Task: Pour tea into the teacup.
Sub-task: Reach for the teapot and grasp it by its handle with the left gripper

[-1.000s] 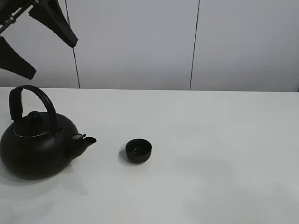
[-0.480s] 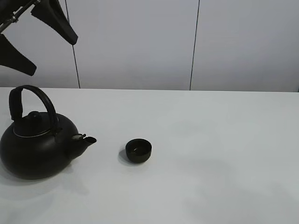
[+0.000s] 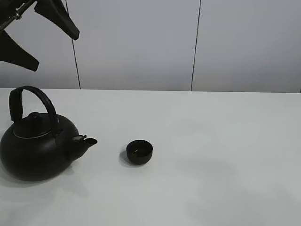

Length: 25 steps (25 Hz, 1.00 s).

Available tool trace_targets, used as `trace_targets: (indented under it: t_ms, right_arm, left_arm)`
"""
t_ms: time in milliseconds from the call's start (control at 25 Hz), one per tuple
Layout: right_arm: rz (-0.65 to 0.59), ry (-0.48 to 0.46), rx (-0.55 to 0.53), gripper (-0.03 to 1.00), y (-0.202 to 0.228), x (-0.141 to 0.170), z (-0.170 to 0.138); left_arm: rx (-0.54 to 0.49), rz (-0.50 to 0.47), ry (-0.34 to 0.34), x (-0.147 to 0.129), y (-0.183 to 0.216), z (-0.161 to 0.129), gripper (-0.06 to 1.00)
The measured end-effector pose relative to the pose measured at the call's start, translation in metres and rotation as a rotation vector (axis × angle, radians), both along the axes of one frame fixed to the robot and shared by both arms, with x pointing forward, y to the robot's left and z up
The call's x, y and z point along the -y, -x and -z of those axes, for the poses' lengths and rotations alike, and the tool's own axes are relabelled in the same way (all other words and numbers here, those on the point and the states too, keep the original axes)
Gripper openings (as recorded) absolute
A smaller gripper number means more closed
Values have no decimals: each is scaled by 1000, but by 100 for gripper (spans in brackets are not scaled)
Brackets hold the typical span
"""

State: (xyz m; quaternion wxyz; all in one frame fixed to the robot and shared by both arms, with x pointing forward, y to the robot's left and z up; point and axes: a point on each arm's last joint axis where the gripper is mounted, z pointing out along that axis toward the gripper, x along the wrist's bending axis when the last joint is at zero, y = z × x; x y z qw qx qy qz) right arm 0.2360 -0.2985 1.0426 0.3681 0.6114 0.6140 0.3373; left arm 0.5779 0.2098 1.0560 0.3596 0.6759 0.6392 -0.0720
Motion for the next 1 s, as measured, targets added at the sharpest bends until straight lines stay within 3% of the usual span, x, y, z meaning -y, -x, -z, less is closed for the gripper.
trace_targets:
  t_ms: [200, 400, 720, 1000]
  right_arm:
    - [0, 0, 0, 55, 0, 0, 0]
    - [0, 0, 1, 55, 0, 0, 0]
    - [0, 0, 2, 55, 0, 0, 0]
    - [0, 0, 2, 55, 0, 0, 0]
  left_arm:
    - [114, 97, -48, 0, 3, -10, 70]
    - [350, 138, -108, -7, 28, -60, 70]
    - [701, 89, -269, -27, 94, -135, 70]
    - [806, -12, -380, -46, 146, -137, 70]
